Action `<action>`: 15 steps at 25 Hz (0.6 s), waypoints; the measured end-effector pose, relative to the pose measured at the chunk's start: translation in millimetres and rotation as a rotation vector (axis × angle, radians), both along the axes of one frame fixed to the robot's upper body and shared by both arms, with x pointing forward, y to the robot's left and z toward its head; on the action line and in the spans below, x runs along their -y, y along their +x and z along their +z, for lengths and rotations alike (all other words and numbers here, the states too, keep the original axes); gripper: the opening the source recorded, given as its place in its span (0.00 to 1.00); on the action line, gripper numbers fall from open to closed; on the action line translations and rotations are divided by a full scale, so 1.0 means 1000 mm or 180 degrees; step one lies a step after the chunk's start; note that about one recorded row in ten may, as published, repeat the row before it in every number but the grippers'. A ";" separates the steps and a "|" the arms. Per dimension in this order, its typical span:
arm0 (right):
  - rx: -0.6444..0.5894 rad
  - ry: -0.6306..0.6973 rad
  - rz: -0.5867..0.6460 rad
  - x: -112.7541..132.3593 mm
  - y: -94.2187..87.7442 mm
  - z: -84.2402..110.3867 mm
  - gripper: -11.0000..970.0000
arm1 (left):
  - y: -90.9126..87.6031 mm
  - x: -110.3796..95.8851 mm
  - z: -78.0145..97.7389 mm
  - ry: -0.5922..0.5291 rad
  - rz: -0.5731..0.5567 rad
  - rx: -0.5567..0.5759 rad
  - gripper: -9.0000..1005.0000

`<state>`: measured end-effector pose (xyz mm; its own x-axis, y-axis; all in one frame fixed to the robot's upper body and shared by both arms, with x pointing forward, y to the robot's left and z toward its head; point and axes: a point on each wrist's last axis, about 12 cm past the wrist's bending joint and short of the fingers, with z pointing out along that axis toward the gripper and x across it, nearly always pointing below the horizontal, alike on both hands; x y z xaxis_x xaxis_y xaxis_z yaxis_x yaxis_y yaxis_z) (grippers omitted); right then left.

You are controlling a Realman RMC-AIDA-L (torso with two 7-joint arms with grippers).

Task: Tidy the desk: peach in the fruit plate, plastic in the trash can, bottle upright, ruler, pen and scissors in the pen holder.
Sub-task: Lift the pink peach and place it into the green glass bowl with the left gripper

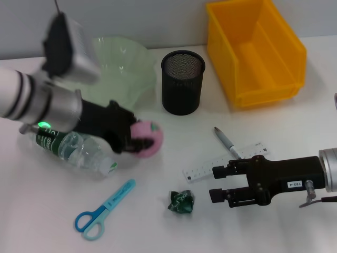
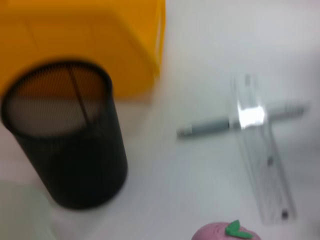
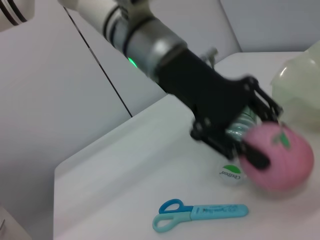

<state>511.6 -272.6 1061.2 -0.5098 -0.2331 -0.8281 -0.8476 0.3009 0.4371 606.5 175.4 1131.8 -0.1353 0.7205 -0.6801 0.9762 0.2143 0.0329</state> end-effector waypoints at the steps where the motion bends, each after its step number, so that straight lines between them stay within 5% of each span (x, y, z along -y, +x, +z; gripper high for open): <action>1: 0.0000 -0.0001 -0.0001 0.000 0.000 0.000 0.73 | 0.000 -0.004 0.007 -0.0156 0.0024 -0.0016 0.48; 8: -0.0005 -0.0005 0.0000 0.000 0.000 0.000 0.73 | 0.007 -0.035 0.035 -0.1276 0.0545 0.0116 0.44; 15: -0.0015 0.0012 0.0012 -0.001 -0.001 0.000 0.73 | 0.042 -0.051 0.009 -0.1654 0.1945 0.0331 0.37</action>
<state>510.7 -271.9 1060.9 -0.5128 -0.2320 -0.8266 -0.8466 0.2963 0.4421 648.5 226.5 1140.7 -0.3207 0.1281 -0.9385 0.6789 0.7220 -0.1334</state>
